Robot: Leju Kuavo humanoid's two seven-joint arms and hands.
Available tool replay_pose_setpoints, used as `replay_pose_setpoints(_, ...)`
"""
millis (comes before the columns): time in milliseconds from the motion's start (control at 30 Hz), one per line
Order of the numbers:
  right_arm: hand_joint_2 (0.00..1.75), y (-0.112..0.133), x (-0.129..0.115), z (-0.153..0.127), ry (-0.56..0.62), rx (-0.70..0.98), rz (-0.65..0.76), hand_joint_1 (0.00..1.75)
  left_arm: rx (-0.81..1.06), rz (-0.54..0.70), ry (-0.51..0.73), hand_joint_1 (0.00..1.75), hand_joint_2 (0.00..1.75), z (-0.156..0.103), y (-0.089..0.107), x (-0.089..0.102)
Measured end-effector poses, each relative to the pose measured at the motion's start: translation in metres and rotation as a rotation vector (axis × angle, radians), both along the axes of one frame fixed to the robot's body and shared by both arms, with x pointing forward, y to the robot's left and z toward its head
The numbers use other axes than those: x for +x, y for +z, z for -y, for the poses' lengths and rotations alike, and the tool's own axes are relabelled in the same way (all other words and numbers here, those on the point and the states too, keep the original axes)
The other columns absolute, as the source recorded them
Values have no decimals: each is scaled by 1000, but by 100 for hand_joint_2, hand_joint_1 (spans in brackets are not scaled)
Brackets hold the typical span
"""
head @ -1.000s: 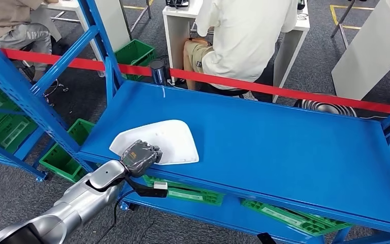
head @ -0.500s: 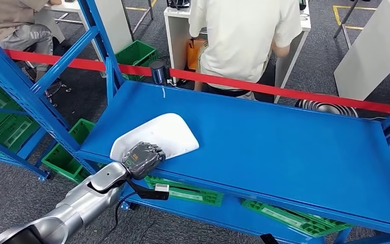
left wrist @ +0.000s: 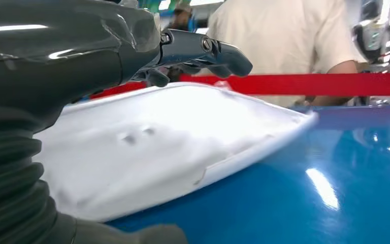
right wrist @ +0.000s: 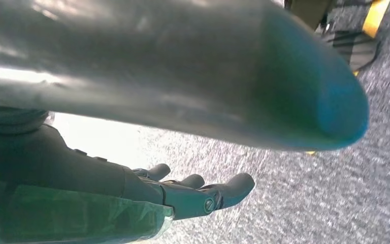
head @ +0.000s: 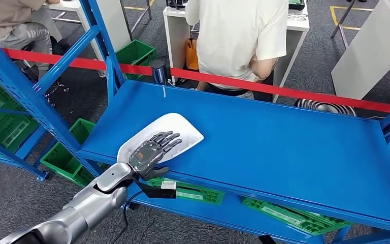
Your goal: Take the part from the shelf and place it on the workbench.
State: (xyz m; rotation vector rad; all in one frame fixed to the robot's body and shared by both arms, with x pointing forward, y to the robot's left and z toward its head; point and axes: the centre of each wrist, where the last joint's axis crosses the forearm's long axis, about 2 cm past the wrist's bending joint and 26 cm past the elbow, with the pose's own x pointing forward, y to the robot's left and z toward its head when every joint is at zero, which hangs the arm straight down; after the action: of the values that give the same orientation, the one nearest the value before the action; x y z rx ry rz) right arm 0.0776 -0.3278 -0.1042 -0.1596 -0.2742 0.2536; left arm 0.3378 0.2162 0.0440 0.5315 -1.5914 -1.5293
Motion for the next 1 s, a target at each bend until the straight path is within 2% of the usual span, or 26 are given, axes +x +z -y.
replay_pose_setpoints(233, 0, 0, -4, 3, -7, -7, -6, 0, -126, -133, 40, 0, 0, 11, -14, -21)
replay_pose_setpoints(667, 0, 0, -4, 4, -20, -7, -1, 0, -203, -101, 25, 0, 0, 30, -1, -25)
replay_pose_setpoints(800, 0, 0, -4, 4, -24, -5, -1, 0, -193, -55, -10, 0, 0, 34, 2, -29)
replay_pose_setpoints(1000, 0, -2, -10, 3, -56, 5, 5, 0, -93, 136, -29, 0, 0, 40, 7, -33)
